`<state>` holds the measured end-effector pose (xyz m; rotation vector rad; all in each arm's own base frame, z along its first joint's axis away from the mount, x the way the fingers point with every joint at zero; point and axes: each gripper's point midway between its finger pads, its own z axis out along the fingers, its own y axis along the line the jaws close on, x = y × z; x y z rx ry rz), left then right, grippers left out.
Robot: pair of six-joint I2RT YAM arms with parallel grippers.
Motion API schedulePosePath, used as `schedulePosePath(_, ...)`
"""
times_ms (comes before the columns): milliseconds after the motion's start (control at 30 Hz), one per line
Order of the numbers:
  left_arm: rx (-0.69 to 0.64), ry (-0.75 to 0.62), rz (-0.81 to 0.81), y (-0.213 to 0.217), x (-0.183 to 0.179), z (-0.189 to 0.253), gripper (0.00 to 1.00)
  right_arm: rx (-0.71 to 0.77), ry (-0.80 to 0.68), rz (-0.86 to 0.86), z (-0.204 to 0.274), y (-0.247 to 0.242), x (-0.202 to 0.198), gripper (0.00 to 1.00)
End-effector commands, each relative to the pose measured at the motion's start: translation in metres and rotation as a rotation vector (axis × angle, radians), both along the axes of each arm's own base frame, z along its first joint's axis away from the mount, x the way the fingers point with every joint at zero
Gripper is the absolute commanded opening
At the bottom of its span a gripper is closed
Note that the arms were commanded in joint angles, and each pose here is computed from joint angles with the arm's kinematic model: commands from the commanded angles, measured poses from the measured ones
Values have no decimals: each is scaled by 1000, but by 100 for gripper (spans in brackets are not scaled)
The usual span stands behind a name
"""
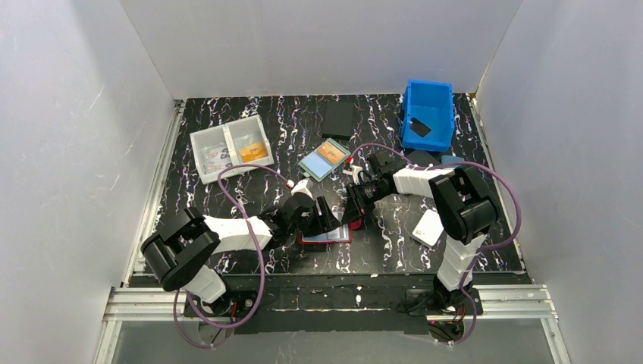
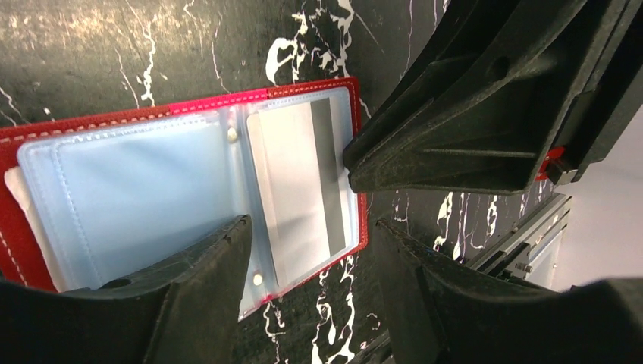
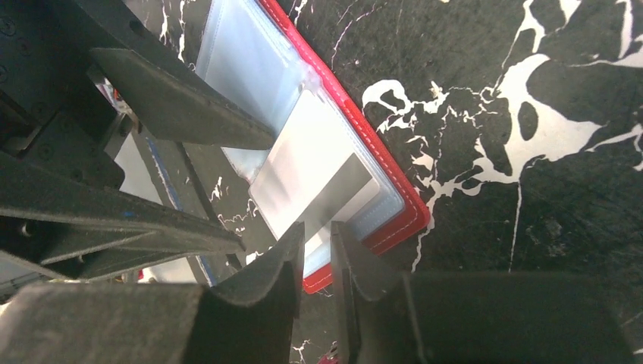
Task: Take the credit cards out of the card holder
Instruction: Remove the credit card from the card holder.
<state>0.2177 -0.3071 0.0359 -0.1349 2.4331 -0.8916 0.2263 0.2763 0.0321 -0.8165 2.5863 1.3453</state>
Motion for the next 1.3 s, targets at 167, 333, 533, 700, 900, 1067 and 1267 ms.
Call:
schedulePosePath(167, -3, 56, 10, 6, -3, -21, 50, -20, 45, -21, -19, -2, -1, 17)
schedulePosePath(333, -10, 87, -9, 2, -8, -28, 49, 14, 73, -20, -16, 1, -3, 16)
schedulePosePath(533, -20, 102, -10, 1, -11, -32, 44, 43, 113, -20, -17, 5, -7, 18)
schedulePosePath(700, -32, 118, 12, 4, -12, -34, 33, 49, 138, -20, -19, 6, -9, 21)
schedulePosePath(900, -45, 146, 58, 11, -13, -40, 0, 29, 124, -20, -22, 4, -8, 21)
schedulePosePath(1067, -66, 158, 85, 19, -14, -41, 0, -34, 101, -25, -33, -3, -5, 21)
schedulePosePath(1267, -105, 173, 112, 34, -19, -45, 0, -107, 72, -36, -43, -11, -1, 24)
